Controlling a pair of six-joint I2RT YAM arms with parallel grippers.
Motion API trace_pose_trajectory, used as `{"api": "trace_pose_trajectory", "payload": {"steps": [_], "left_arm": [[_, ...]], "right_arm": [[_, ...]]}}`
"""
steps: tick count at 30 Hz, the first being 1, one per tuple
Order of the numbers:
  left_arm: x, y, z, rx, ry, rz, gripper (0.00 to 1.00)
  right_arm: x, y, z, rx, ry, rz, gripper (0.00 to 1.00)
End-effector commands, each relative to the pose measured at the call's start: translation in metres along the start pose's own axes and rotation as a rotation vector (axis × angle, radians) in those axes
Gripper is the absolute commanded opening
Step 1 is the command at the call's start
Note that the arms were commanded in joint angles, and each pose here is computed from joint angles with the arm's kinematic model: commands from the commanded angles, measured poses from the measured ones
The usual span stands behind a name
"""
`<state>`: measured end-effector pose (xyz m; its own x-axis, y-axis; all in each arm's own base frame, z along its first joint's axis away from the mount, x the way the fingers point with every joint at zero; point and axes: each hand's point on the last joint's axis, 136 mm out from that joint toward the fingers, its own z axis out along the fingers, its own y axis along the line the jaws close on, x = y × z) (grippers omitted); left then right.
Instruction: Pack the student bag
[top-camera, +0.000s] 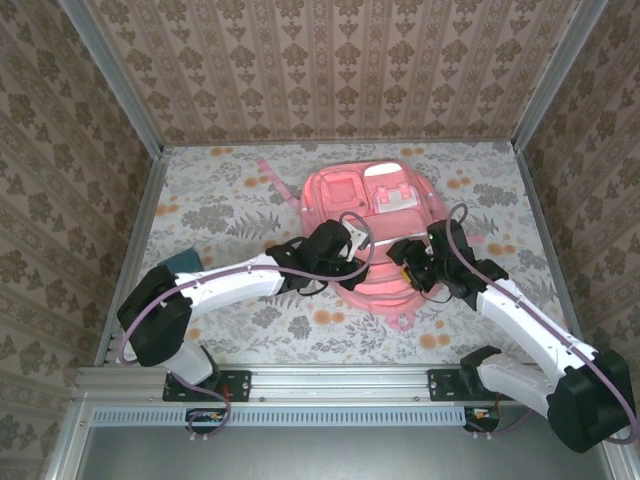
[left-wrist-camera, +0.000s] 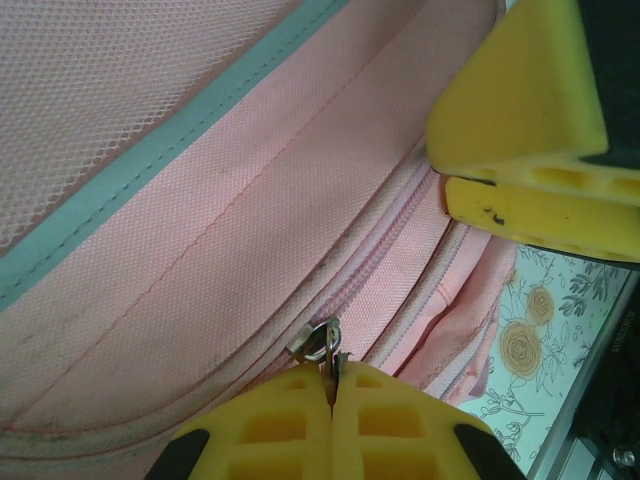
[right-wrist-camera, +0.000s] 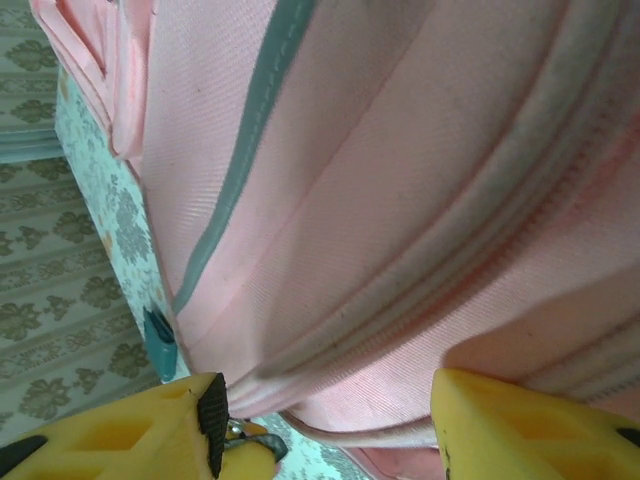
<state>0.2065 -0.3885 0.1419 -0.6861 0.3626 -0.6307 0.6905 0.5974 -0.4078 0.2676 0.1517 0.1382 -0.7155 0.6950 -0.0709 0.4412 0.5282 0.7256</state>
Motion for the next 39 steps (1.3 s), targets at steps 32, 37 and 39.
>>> {"api": "trace_pose_trajectory", "payload": {"steps": [32, 37, 39], "left_arm": [[0.008, 0.121, -0.052, -0.293, -0.041, -0.085, 0.00], [-0.009, 0.134, -0.049, -0.323, -0.073, -0.119, 0.00], [-0.014, 0.143, -0.048, -0.353, -0.073, -0.137, 0.05]], "right_arm": [[-0.034, 0.009, 0.010, 0.056, -0.117, -0.033, 0.08], [-0.026, 0.024, 0.023, -0.006, -0.048, -0.049, 0.09], [-0.021, 0.029, 0.029, -0.021, -0.016, -0.058, 0.09]]}}
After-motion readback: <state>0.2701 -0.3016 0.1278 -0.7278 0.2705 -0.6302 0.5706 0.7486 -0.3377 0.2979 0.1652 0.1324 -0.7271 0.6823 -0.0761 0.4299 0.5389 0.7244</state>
